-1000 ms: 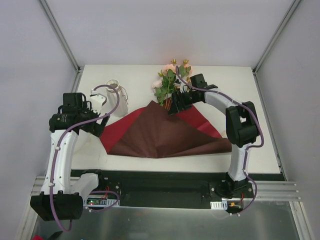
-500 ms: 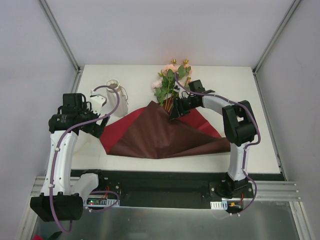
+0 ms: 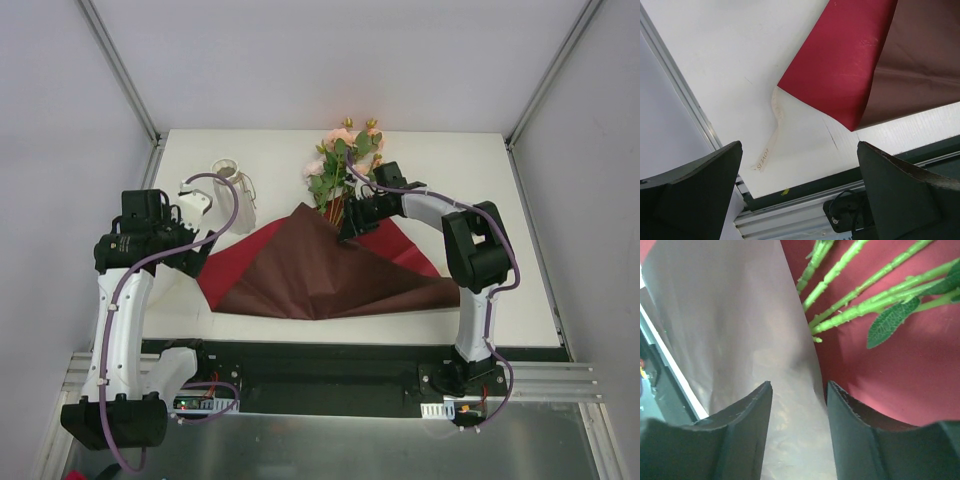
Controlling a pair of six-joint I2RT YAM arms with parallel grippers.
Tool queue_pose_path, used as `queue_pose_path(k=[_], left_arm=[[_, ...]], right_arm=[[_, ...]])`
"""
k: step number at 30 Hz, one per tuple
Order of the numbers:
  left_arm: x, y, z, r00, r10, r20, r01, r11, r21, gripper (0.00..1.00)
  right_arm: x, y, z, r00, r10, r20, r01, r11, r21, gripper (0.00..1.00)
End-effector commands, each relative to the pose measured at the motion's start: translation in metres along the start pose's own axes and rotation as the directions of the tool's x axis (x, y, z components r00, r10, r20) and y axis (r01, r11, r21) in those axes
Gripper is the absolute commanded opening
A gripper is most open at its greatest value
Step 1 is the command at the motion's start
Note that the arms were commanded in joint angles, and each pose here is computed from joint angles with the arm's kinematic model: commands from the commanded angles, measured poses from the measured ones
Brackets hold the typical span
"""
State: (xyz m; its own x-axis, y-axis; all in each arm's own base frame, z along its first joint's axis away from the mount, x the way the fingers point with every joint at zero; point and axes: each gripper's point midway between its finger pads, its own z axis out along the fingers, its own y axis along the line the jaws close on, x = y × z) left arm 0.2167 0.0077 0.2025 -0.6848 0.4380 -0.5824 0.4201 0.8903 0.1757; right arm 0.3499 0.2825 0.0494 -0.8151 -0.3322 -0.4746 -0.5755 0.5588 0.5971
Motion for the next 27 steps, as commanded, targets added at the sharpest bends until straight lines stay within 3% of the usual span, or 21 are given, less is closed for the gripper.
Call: queue_pose_path(k=[1, 9, 21, 27], left_arm=[[-0.005, 0.003, -0.014, 1.000, 0.018, 0.022, -0.018, 1.000, -0.021, 0.99], [-0.006, 0.004, -0.014, 1.000, 0.021, 0.017, -0.021, 1.000, -0.016, 0.99], [-0.008, 0.008, -0.013, 1.000, 0.027, 0.008, -0.027, 0.999, -0.027, 0.99], [-0.011, 0.010, -0.012, 1.000, 0.015, 0.006, -0.015, 0.999, -0.028, 0.99]], right_arm=[[-0.022, 0.003, -0.018, 0.993, -0.117, 0.029, 0.114, 0.989, 0.091, 0.54], [-0.018, -0.005, -0.013, 0.992, -0.123, 0.007, 0.121, 0.987, 0.101, 0.54], [-0.013, 0.011, -0.007, 0.996, -0.084, -0.003, 0.084, 0.996, -0.034, 0.26], [-0.012, 0.015, -0.012, 0.996, -0.089, 0.006, 0.089, 0.996, -0.030, 0.10]])
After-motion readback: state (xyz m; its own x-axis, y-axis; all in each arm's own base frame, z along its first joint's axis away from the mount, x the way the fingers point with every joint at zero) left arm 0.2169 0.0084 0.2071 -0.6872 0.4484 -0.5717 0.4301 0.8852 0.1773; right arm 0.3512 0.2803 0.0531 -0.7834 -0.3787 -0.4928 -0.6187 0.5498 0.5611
